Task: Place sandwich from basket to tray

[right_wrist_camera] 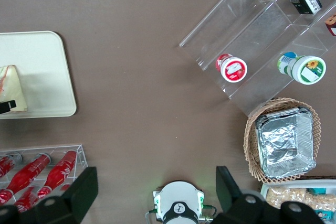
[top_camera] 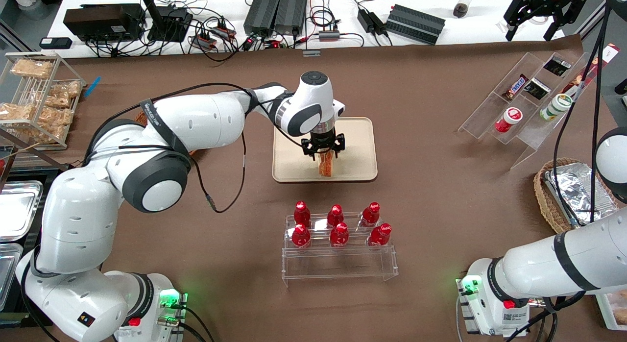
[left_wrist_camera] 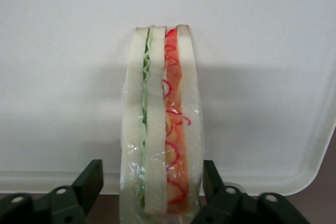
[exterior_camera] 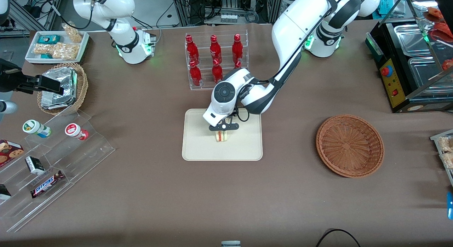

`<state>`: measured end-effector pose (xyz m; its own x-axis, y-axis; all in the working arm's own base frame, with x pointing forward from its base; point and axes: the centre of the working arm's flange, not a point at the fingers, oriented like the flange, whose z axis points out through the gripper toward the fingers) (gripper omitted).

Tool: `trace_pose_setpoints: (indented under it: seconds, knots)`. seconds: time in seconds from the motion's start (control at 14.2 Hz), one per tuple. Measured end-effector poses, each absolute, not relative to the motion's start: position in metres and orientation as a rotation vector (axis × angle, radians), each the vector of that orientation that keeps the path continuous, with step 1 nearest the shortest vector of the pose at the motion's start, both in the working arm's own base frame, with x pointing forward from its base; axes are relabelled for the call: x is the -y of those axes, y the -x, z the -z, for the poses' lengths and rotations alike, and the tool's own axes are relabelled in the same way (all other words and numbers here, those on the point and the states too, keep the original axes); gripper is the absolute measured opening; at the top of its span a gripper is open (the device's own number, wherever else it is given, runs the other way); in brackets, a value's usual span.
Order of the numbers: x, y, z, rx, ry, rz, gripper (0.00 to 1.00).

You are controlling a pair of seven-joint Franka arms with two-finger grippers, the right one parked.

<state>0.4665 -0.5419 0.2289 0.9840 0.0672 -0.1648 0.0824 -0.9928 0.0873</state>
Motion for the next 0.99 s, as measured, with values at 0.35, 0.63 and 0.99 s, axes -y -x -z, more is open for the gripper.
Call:
trace_pose_setpoints:
  seconds: [0.35, 0.63, 0.99]
  knots:
    - [0.522, -0.499, -0.264, -0.196, -3.051, 0.177, 1.0]
    - [0.458, -0.54, -0.364, -0.337, -3.099, 0.126, 1.0]
    - [0.311, -0.576, -0.469, -0.409, -3.166, 0.257, 1.0]
